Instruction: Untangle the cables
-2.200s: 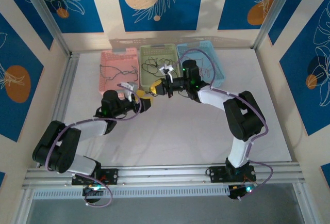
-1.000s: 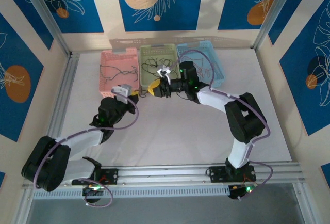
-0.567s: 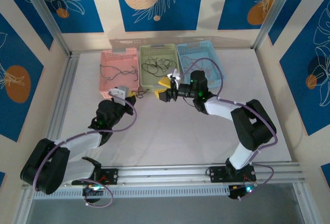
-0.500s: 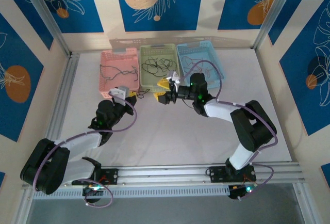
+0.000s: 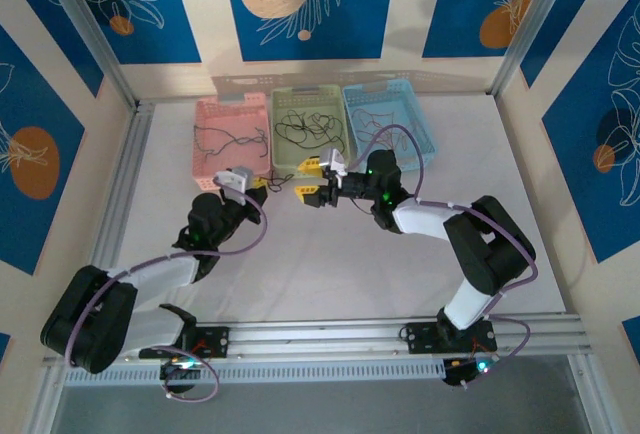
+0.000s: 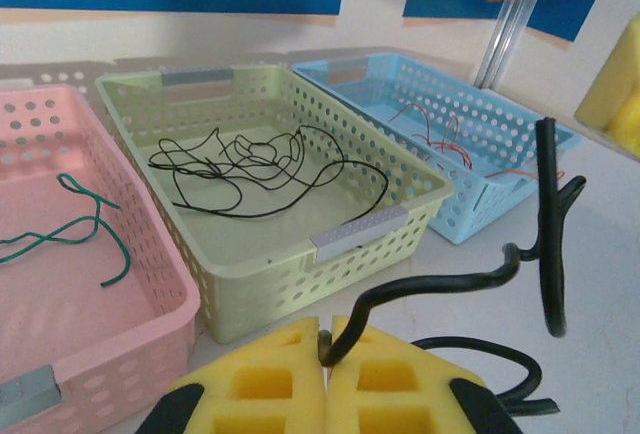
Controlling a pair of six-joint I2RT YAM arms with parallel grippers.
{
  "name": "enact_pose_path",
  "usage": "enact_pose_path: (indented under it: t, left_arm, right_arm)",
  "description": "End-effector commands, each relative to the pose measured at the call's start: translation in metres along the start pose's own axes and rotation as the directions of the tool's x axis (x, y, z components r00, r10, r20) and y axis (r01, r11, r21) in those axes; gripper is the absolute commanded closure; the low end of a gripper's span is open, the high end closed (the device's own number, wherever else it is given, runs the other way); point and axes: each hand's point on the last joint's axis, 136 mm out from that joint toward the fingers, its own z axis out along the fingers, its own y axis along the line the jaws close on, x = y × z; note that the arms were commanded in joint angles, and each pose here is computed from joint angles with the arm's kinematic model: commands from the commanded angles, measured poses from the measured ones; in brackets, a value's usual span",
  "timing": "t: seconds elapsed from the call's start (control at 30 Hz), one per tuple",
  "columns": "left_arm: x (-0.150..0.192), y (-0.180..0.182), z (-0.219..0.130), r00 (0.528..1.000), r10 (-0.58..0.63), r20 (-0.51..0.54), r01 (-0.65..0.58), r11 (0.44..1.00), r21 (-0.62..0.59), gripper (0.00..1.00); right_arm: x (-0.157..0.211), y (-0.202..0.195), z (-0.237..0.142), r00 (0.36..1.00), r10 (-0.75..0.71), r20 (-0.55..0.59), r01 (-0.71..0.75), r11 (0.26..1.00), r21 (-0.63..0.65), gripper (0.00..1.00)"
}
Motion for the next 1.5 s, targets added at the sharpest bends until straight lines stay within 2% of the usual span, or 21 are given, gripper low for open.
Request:
enact_pose_path:
  t: [0.0, 0.37, 0.57, 0.77, 0.87, 1.0, 1.3, 1.47]
  left_arm:
    - [-0.006, -0.009, 0.006, 0.999, 0.054, 0.000, -0.054, 0.998, 0.019, 1.00]
    - [-0.005, -0.023, 0.007, 0.995, 0.103, 0.006, -0.103, 0.993, 0.055, 1.00]
    - [-0.008, -0.030, 0.003, 0.992, 0.119, 0.031, -0.121, 0.989, 0.081, 1.00]
    - [-0.008, -0.034, 0.003, 0.992, 0.124, 0.035, -0.127, 0.987, 0.096, 1.00]
    - [-0.007, -0.035, 0.003, 0.992, 0.124, 0.034, -0.127, 0.987, 0.097, 1.00]
    - [-0.006, -0.034, 0.005, 0.991, 0.130, 0.021, -0.131, 0.987, 0.094, 1.00]
    - [-0.001, -0.034, 0.010, 0.989, 0.145, -0.008, -0.144, 0.986, 0.081, 1.00]
    - [0.000, -0.029, 0.011, 0.990, 0.140, -0.022, -0.139, 0.989, 0.053, 1.00]
  right_arm:
    - [-0.019, 0.005, 0.012, 0.999, -0.016, 0.042, 0.017, 0.999, -0.031, 0.45]
    - [-0.003, 0.014, 0.033, 0.999, 0.003, -0.041, -0.007, 0.996, -0.091, 0.44]
    - [0.001, 0.005, 0.034, 0.998, 0.000, -0.058, -0.002, 0.999, -0.038, 0.44]
    - [0.006, 0.007, 0.036, 0.997, 0.013, -0.076, -0.017, 0.998, -0.059, 0.45]
    - [0.006, 0.010, 0.037, 0.997, 0.012, -0.077, -0.018, 0.997, -0.078, 0.52]
    - [0.003, 0.013, 0.036, 0.998, 0.006, -0.066, -0.012, 0.995, -0.098, 0.68]
    - [0.001, 0.017, 0.034, 0.999, -0.001, -0.052, -0.005, 0.993, -0.114, 0.93]
    - [-0.001, 0.019, 0.029, 0.999, -0.010, -0.041, 0.005, 0.992, -0.128, 1.00]
